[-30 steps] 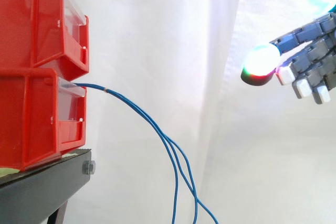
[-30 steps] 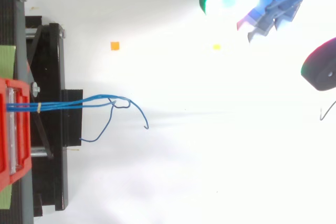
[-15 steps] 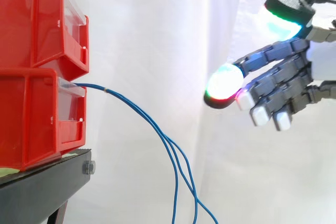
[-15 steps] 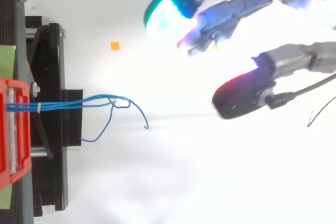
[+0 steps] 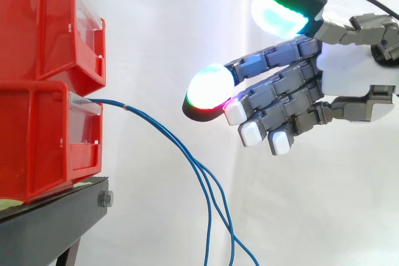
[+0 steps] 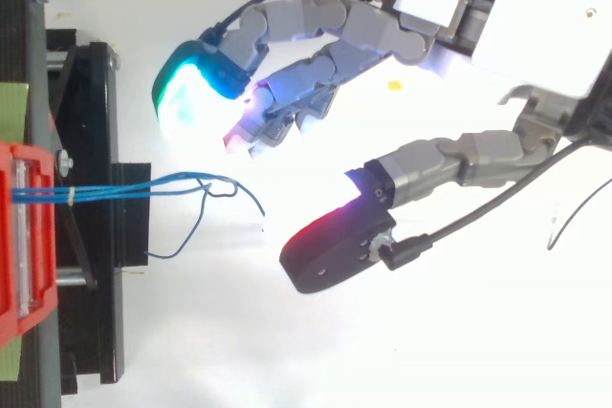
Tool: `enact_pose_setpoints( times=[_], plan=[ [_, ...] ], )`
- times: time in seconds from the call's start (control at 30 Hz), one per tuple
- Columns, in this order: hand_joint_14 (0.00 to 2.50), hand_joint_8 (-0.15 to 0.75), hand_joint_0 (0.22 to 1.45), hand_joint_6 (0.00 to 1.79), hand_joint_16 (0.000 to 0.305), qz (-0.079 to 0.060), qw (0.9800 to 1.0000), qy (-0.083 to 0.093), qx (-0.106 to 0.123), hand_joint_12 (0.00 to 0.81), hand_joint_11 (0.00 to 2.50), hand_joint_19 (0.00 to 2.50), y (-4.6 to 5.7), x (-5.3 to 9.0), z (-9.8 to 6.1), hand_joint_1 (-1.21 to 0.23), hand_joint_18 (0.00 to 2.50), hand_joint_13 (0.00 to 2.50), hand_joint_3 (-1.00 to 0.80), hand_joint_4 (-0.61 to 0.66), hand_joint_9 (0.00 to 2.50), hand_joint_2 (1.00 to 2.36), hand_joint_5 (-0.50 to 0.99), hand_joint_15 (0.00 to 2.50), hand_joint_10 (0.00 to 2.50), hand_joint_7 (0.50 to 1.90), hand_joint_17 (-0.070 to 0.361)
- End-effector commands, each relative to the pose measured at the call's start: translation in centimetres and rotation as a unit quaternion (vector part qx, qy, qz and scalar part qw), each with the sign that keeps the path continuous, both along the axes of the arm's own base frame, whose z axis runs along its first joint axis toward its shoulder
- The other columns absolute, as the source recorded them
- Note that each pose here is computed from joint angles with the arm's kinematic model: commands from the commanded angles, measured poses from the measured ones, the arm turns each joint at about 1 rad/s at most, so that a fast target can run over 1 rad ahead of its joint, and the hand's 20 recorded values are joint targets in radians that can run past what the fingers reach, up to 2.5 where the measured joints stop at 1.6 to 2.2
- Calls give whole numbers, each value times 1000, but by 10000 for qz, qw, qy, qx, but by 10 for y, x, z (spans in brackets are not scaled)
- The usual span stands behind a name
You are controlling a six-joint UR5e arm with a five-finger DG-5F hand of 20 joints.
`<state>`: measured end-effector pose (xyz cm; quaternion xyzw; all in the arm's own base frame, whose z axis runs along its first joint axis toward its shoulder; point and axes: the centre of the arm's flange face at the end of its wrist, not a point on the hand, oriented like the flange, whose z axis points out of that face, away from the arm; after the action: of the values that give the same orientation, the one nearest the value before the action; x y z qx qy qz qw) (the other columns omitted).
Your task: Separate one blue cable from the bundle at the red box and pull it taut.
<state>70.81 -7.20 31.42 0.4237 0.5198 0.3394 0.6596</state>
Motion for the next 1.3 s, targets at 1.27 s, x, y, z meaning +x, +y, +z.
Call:
enact_pose_setpoints(
  times=[1.27],
  plan=[
    [16, 374, 510, 503, 57, 197, 9972, -427, 581, 439, 536, 679, -11, 37, -97, -595, 733, 765, -487, 291, 727, 1001, -185, 496, 13, 822, 129]
  ],
)
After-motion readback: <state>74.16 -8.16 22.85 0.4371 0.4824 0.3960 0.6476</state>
